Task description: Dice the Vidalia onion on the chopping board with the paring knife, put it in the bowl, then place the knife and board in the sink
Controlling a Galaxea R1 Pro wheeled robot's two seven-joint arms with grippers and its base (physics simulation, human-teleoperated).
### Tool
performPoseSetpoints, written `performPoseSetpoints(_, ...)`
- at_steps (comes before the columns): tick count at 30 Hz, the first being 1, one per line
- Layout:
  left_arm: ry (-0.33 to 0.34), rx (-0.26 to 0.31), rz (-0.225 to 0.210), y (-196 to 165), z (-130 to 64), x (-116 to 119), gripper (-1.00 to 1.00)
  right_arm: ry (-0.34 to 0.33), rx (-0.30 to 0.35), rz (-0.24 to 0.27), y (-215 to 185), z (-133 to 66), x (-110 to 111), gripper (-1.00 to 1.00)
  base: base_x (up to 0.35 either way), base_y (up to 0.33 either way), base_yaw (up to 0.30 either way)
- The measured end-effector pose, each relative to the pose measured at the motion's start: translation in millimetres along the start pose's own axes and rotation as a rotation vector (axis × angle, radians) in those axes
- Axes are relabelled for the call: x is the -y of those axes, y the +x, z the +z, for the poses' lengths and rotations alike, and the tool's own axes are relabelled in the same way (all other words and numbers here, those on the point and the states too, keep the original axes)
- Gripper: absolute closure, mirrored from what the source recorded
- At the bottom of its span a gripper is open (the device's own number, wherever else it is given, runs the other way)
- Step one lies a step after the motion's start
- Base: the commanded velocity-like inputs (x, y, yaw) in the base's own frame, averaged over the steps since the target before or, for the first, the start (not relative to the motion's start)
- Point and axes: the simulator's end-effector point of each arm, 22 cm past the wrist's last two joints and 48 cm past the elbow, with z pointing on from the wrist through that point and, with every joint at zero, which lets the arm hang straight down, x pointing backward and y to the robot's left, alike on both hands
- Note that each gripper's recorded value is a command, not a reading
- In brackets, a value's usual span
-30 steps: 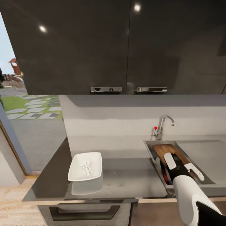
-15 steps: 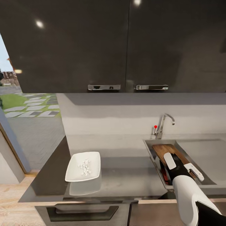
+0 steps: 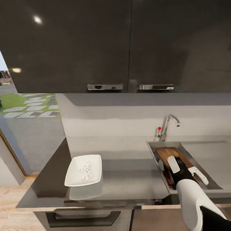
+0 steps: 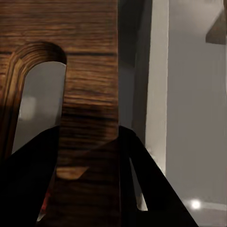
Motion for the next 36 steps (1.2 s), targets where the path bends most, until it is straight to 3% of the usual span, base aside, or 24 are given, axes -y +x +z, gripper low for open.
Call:
performPoseSetpoints(9,-0.006,-0.05,0.005,20,-3.2,0,-1.0,0.013,0.002,-0.006,2,6.6,2,1.0,0.025,-0.009,0.0)
performPoseSetpoints(21,-0.012,-0.202,0.006,57,-8.7,-4,-1.0,0.027,0.0,-0.017,7,13.7,3,1.0,0.0,0.0,0.0)
performPoseSetpoints(36,-0.021,-0.229,0.008,66,-10.9,-8,-1.0,0.044,-0.002,-0.03,14,21.9,5,1.0,0.085,0.0,0.0)
